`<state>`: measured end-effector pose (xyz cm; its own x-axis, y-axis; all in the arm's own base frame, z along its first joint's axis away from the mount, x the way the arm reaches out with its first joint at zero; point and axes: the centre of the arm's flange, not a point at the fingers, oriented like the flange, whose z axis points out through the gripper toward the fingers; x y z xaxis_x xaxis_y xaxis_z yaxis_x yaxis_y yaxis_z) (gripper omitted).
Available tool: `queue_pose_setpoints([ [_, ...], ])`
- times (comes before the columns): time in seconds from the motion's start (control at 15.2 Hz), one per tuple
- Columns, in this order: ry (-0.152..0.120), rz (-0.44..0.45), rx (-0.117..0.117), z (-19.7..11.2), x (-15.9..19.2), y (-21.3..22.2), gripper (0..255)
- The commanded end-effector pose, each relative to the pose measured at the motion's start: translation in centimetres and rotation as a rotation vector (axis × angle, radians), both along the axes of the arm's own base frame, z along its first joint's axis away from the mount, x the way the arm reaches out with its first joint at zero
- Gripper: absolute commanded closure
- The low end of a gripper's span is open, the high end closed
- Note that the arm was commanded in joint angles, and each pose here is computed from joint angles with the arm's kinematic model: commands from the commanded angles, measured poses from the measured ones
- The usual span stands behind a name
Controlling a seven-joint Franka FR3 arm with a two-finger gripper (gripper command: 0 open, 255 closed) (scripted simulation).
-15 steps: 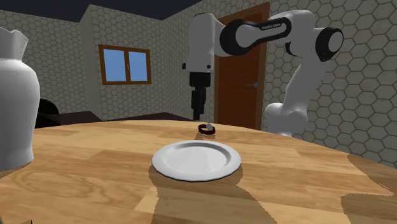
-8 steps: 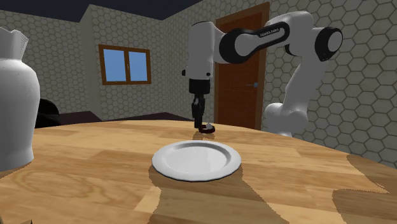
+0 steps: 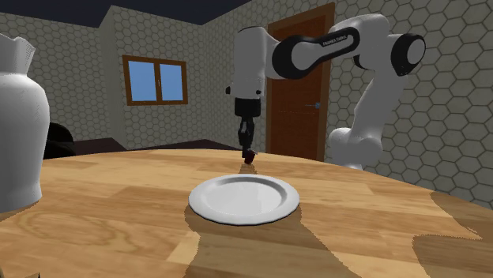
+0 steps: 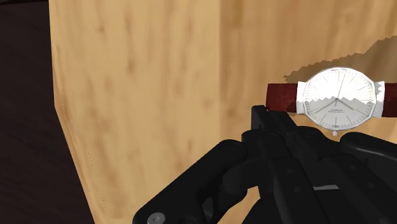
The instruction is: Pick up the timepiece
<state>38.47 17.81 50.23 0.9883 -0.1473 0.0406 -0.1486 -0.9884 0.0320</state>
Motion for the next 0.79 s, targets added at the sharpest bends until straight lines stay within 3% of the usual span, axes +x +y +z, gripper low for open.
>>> queue_pose_setpoints([
  [0.0,0.001,0.000,0.000,0.5,0.0,0.0,255],
  [0.73,0.001,0.000,0.000,6.3,0.0,0.0,255],
])
